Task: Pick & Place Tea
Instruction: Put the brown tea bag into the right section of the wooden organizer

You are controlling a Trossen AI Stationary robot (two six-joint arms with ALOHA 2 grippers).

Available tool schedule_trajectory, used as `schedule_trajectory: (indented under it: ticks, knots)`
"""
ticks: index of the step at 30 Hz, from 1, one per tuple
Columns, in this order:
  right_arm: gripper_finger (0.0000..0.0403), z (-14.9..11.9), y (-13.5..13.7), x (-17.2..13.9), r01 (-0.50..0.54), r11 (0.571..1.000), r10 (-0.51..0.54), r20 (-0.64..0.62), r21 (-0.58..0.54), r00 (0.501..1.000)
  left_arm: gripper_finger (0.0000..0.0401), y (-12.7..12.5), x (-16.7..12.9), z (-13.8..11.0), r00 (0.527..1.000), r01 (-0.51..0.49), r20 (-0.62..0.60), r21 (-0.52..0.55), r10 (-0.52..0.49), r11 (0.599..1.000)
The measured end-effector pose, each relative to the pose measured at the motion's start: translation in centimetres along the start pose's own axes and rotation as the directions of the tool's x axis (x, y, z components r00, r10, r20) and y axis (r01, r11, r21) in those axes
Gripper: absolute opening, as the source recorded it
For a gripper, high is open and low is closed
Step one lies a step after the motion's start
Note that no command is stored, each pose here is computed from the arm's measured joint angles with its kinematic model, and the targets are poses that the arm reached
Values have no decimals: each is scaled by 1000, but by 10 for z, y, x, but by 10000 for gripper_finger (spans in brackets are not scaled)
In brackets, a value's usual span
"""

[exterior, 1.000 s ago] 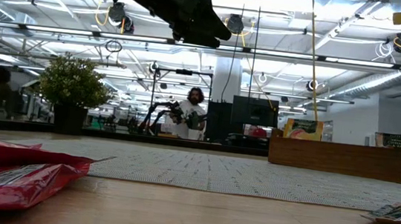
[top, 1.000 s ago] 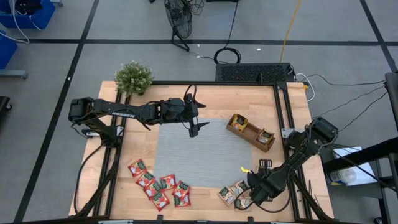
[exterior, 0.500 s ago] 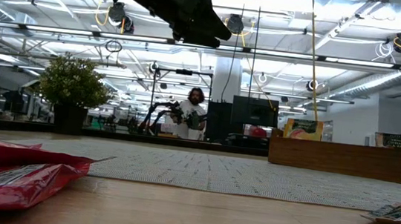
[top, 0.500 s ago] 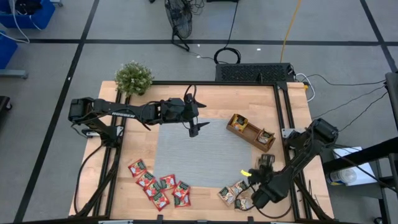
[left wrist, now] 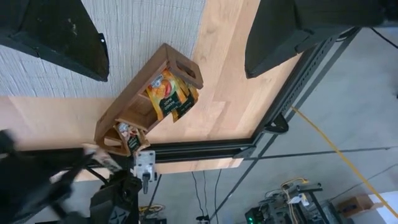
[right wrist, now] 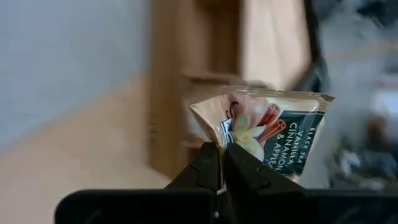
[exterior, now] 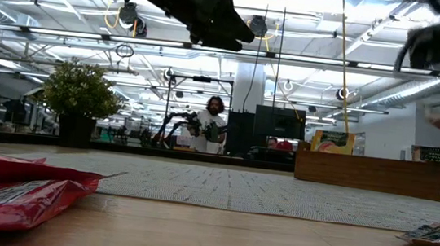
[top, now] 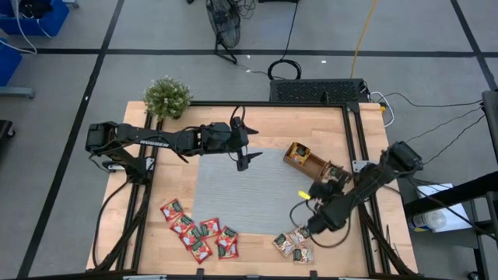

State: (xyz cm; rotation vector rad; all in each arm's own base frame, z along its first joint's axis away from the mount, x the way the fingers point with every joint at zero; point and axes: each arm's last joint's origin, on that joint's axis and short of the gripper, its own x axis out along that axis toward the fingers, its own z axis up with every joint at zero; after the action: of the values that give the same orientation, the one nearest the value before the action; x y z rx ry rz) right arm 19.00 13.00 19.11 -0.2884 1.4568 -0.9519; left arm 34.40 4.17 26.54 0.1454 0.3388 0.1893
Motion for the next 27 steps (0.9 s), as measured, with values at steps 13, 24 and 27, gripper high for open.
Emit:
schedule_trajectory:
  ticks: [13, 24, 27]
  knots:
    - [10, -13, -5, 42, 156, 982, -152, -41, 110, 987, 365, 0, 0, 1, 1000, -1, 10, -1, 1, 1000]
    - [16, -4, 8, 44, 19, 997, -19, -7, 76, 1000, 365, 0, 0, 1, 1000, -1, 10, -1, 1, 1000]
    - [25, -2, 6, 46, 29, 996, -28, -20, 80, 999, 365, 0, 0, 1, 1000, -1, 10, -1, 1, 1000]
